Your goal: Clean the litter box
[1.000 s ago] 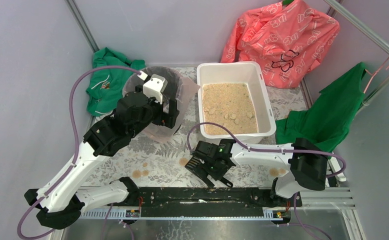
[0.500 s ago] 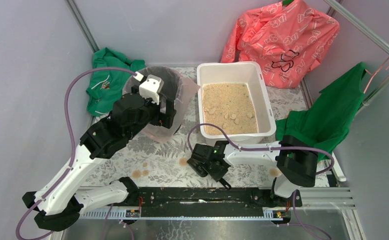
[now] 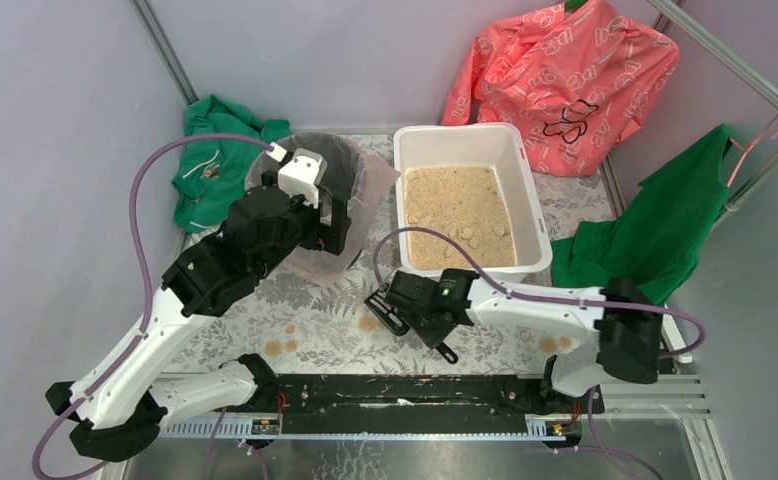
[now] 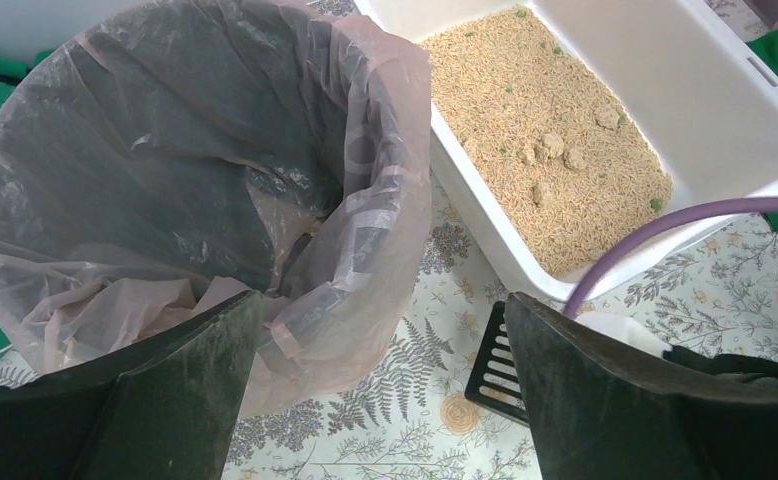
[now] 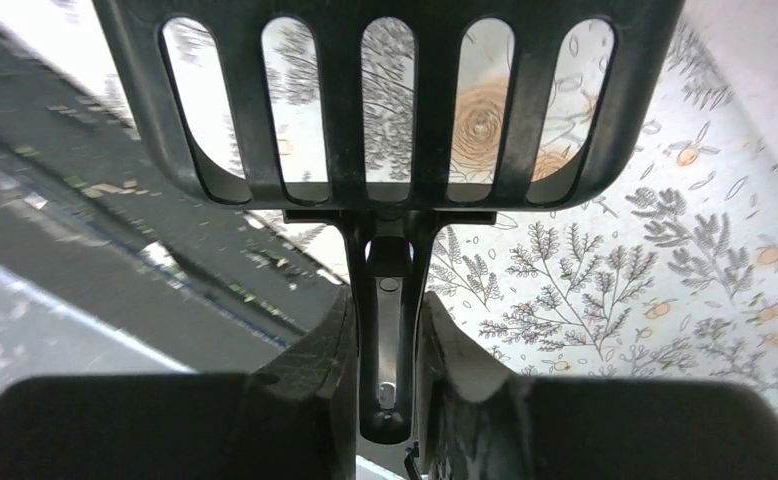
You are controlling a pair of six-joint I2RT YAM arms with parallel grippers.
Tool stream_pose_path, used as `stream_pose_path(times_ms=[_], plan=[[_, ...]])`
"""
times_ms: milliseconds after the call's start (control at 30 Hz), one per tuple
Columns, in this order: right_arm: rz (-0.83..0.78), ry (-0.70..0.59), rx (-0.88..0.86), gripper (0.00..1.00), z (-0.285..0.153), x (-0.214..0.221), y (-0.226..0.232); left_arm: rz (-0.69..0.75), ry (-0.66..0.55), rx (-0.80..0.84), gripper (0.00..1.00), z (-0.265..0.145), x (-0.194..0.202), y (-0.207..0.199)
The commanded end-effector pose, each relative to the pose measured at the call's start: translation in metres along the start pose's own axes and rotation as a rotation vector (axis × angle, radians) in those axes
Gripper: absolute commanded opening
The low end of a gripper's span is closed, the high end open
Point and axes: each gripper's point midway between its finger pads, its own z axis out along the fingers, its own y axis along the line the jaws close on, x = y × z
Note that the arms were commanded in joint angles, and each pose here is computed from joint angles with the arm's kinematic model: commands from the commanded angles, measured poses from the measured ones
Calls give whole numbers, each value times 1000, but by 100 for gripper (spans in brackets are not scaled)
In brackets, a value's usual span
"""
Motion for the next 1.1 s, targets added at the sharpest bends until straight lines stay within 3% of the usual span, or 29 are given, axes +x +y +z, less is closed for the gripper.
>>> stream_pose_path(times_ms=[0,233,367,600,767,900,1067], plan=[[-84,-119,-105,0,-57,-25,10,-29,-57,-16,99,4,-13,0],[-152,-220,-520,0,-144,-38,58,-7,-50,-130,99,8,-28,16],[-162,-270,-663,0,-183,-43,65,-55,-140,-165,99,-2,-61,23],[-188,-491,-896,0,-259,-64,65,-125,-231,-75,99,-12,-106,13],[-219,-546,-1071,0,-290,-63,65,-156,-240,-41,99,-7,-109,17],[-69,-630,-932,0,-278,-99,31,-163,-187,-39,99,10,-84,24],[287,-617,-677,0,-223,-142,-55,-168,-139,-41,99,21,-67,23]])
